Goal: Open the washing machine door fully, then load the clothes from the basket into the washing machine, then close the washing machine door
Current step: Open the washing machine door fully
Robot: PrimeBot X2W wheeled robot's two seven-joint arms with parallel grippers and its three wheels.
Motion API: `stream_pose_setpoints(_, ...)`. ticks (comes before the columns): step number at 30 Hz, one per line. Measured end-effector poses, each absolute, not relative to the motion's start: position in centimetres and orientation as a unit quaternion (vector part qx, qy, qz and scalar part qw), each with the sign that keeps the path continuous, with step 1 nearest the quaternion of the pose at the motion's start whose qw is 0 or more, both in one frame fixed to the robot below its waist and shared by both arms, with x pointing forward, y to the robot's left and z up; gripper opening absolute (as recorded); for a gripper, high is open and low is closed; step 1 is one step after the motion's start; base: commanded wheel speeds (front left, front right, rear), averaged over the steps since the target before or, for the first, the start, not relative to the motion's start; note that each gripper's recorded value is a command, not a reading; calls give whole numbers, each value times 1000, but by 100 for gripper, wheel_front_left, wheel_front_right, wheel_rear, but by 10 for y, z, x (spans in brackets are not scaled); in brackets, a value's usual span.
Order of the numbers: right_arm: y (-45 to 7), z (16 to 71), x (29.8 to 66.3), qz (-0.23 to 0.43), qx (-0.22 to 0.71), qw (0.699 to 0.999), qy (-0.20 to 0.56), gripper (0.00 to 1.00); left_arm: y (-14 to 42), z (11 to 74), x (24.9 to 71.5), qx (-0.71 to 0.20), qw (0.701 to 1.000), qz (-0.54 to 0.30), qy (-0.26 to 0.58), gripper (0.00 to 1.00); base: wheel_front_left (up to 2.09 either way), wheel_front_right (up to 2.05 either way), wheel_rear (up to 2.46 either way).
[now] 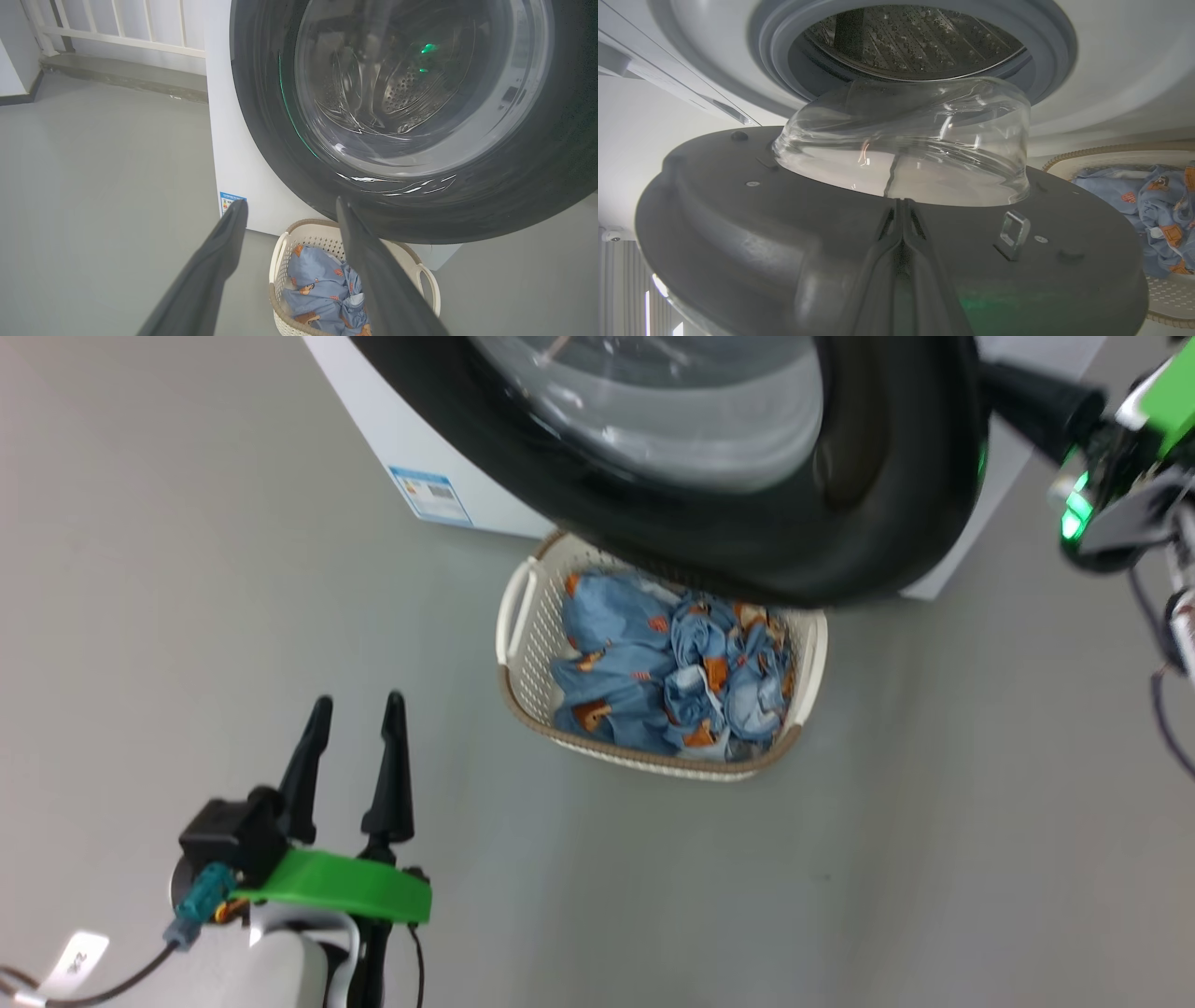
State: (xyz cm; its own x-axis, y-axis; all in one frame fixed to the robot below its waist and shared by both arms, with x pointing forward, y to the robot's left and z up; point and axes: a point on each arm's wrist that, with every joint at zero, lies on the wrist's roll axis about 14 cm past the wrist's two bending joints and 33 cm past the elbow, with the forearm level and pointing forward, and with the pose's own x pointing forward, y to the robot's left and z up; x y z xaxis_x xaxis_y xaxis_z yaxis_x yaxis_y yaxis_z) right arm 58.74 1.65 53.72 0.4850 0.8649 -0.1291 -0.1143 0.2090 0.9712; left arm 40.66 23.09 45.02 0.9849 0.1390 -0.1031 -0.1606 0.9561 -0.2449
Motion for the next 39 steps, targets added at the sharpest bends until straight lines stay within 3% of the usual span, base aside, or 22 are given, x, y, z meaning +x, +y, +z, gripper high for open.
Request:
stream_pose_setpoints(25,106,539,454,456,484,600,445,0,290,477,301,-95,980,173,4,100,0,0,0)
stream_pose_setpoints(33,144,546,405,507,450,558,478,0,308,481,269,-98,973,210,-11,100,0,0,0)
stream_pose_setpoints(39,156,548,391,521,445,541,487,0,312,483,261,-99,970,221,-16,100,0,0,0)
